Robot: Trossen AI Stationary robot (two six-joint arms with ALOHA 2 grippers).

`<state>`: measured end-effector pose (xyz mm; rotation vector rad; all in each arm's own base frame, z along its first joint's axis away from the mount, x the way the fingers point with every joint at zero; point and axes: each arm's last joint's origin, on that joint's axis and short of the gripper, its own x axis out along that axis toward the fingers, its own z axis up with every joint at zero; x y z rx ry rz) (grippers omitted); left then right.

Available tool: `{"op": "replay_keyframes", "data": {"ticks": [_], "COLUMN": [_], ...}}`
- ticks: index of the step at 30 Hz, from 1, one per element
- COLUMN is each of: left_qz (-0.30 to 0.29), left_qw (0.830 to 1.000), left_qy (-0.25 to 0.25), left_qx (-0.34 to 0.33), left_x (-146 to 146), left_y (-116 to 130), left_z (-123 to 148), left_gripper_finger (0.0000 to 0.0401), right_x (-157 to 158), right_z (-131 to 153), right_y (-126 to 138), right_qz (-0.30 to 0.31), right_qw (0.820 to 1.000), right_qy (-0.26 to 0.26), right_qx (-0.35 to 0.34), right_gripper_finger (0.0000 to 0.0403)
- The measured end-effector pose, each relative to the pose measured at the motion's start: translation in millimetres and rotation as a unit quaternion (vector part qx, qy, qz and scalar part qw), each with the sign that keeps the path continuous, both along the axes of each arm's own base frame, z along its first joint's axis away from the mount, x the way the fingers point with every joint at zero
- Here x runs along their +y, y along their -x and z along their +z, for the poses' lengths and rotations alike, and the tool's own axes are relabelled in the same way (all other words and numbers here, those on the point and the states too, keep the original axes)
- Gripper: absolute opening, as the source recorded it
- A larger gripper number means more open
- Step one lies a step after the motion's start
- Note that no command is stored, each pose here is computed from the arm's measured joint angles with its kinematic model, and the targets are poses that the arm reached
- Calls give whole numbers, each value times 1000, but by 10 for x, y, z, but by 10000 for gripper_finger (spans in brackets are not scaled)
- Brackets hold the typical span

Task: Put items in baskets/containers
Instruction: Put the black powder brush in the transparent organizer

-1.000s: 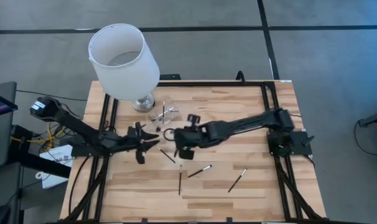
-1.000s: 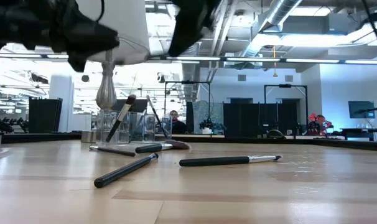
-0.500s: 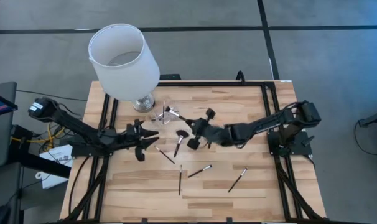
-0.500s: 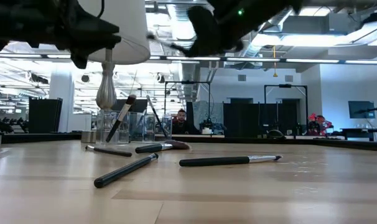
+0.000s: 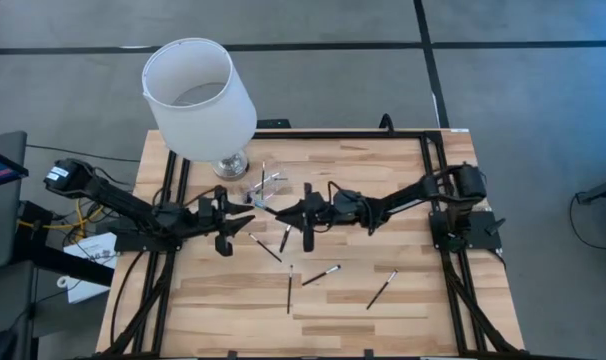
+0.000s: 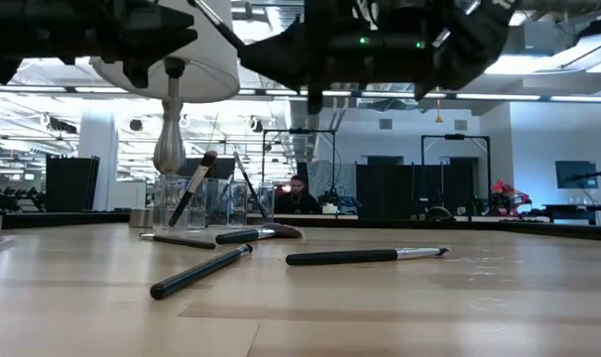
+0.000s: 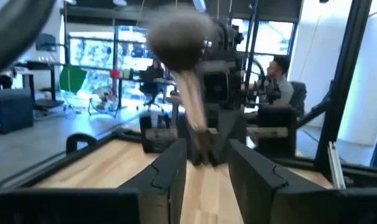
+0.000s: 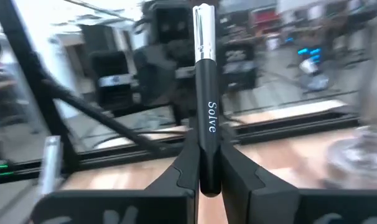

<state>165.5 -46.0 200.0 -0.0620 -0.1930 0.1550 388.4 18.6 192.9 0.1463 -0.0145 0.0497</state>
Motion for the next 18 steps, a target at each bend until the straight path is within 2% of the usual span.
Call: {"op": "replay_keyframes", "data": {"ticks": [4,10,18], "left_qz": [7,1,-3], "left_qw": [1000,1000,1000], "left_qy": [-8,-10,-8], "left_qx": [-2,-4,-12], "left_x": [17,18,15], "left_y": [-3,-5,-2], "left_z": [7,10,25], "left_gripper_finger": [113,113,104], "right_x": [-31,8,12], "right_z": [-66,-109,-112], "right_y": [-160,-333,-360], "right_qz": [43,59,61], "right_qw": [999,998,998], "right_qy": [-26,-32,-31], "right_qx": [2,-3,14], "right_gripper_finger": [27,27,29]}}
